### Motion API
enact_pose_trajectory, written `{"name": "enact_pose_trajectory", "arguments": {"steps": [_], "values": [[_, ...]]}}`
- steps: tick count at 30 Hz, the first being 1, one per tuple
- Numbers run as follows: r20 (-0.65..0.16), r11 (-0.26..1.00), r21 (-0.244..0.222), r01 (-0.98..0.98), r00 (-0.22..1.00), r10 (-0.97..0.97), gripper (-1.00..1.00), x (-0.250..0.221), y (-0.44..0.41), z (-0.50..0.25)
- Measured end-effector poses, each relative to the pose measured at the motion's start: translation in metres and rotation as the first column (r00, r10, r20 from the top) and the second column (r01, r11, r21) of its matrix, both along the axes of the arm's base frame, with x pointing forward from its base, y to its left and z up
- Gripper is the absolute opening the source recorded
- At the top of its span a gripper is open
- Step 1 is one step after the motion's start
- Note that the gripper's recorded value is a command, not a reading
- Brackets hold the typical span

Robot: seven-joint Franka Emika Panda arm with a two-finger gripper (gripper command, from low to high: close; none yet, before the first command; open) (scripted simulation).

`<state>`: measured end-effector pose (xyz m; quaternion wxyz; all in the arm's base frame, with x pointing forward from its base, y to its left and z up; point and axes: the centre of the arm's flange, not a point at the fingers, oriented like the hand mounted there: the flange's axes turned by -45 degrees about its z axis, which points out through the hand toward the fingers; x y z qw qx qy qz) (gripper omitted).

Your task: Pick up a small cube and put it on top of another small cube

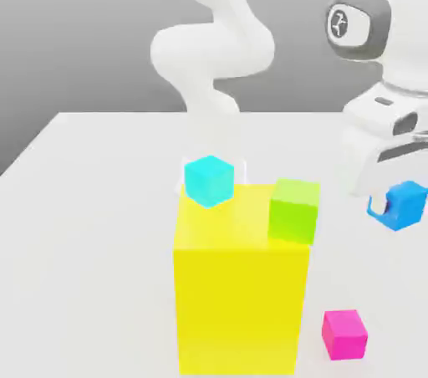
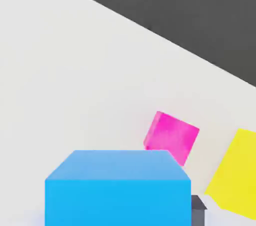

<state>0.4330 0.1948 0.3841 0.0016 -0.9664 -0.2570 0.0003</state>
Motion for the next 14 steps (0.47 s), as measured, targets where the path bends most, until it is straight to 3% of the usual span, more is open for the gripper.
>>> {"name": "enact_pose_trajectory", "arguments": {"steps": [5,8,9,14], "values": [[0.0,1.0,0.002,-0.022,1.0,0.022,-1.0,0.017,-0.082,0.071],[0.0,1.0,0.002,-0.025,1.0,0.025,-1.0,0.018,-0.094,0.045],[0.0,1.0,0.002,-0.025,1.0,0.025,1.0,0.017,-0.096,0.031],[0.0,1.0,0.002,-0.025,1.0,0.025,1.0,0.017,-0.096,0.031]]}}
